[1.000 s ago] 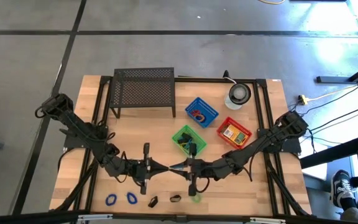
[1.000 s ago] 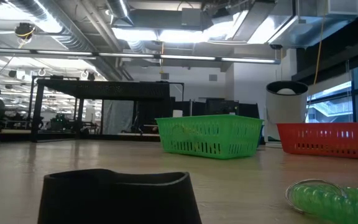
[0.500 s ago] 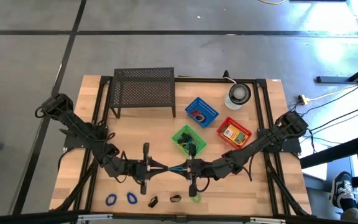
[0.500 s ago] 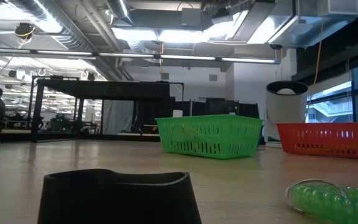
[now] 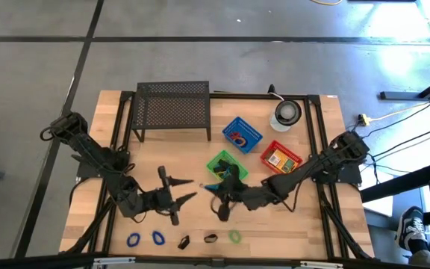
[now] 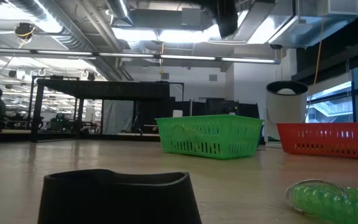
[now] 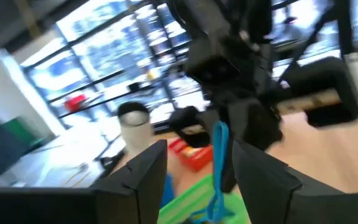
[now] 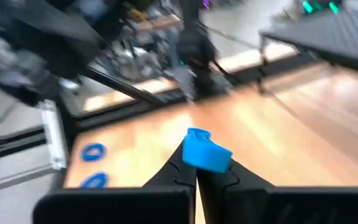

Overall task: Pick & Place Office Desk Supplies
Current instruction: Put the blue rubber band into the green basket

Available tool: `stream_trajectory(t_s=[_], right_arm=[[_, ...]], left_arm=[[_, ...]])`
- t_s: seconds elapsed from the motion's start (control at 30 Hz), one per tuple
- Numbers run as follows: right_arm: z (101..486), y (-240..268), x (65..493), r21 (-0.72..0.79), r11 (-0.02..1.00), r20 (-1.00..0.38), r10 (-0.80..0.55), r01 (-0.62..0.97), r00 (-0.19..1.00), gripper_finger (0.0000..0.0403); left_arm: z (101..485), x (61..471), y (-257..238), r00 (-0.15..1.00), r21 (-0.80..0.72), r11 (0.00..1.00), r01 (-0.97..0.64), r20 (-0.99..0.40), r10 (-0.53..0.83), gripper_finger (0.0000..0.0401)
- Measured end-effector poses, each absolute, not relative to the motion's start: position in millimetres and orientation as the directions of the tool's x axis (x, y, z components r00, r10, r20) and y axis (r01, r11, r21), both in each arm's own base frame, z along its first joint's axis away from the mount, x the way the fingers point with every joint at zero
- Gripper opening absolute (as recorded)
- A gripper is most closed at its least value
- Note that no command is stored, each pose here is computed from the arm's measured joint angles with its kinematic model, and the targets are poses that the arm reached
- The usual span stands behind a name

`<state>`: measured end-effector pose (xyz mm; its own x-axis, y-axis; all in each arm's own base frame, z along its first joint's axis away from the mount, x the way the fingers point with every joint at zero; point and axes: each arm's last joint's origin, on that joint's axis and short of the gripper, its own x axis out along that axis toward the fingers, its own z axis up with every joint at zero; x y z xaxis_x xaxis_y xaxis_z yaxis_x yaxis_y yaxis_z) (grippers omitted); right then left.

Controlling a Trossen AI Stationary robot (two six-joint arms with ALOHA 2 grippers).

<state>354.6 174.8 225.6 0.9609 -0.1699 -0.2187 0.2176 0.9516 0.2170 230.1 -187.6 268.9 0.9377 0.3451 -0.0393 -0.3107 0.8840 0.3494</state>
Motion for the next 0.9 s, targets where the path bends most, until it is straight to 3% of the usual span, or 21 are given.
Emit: stream_trajectory(t_s=[0.1, 0.43, 0.9], right_arm=[[214, 158, 357, 0.232, 0.92, -0.323, -0.234, 0.317, 0.917, 0.0002], [179, 107, 347, 0.157, 0.764, -0.623, -0.415, 0.626, 0.662, 0.0002], [171, 106, 339, 0.134, 0.784, -0.743, -0.325, 0.606, 0.585, 0.0002]], left_arm=[[269, 229, -186, 0.913, 0.352, 0.86, -0.37, -0.034, 0.407, 0.0181], [269, 229, -186, 0.911, 0.352, 0.858, -0.374, -0.034, 0.411, 0.0182], [269, 229, -186, 0.911, 0.352, 0.858, -0.375, -0.033, 0.412, 0.0182]])
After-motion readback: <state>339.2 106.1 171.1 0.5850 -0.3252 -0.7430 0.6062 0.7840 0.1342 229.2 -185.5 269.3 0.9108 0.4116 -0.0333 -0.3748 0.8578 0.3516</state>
